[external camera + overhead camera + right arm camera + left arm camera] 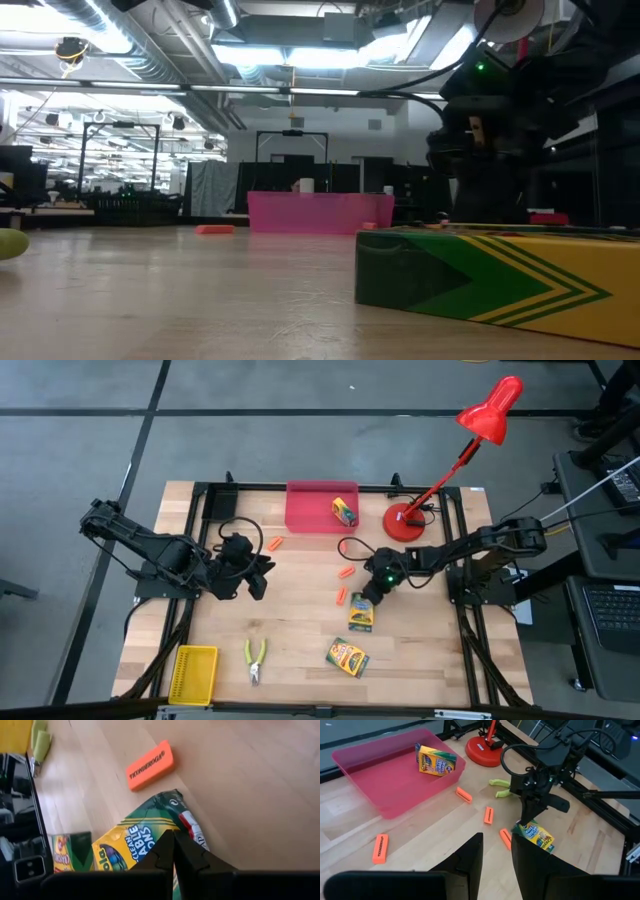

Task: Pick & Place School Supplies
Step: Put the yellow crayon box into the red bin

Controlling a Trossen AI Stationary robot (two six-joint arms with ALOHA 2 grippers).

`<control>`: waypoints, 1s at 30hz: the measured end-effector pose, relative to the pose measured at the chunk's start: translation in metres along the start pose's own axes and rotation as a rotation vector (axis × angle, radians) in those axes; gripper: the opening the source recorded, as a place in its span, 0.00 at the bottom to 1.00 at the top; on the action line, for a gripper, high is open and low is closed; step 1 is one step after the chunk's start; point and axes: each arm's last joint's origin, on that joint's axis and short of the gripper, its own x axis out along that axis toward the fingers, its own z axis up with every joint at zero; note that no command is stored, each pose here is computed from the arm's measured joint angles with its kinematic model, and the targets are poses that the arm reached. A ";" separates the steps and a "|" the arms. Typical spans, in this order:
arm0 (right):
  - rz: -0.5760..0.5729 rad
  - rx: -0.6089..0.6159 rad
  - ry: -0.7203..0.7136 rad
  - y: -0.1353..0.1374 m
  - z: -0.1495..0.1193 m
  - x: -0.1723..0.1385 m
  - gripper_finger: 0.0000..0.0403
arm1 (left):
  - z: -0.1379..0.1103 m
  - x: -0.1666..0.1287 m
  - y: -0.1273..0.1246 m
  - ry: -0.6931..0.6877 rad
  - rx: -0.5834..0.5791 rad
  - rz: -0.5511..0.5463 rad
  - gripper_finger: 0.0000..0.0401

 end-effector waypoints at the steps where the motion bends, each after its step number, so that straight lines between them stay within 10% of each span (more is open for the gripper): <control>1: 0.000 0.012 -0.007 0.000 0.001 0.000 0.02 | 0.000 0.000 0.000 0.000 0.000 0.000 0.24; 13: 0.013 0.330 -0.223 0.008 0.010 0.001 0.02 | -0.014 0.018 -0.011 0.049 -0.016 0.044 0.24; 22: 0.159 0.211 -0.169 0.049 0.006 -0.007 0.02 | -0.035 0.041 -0.021 0.187 -0.002 0.078 0.24; 30: -0.095 0.143 0.024 0.065 -0.035 -0.037 0.06 | -0.040 0.046 -0.020 0.202 -0.013 0.117 0.24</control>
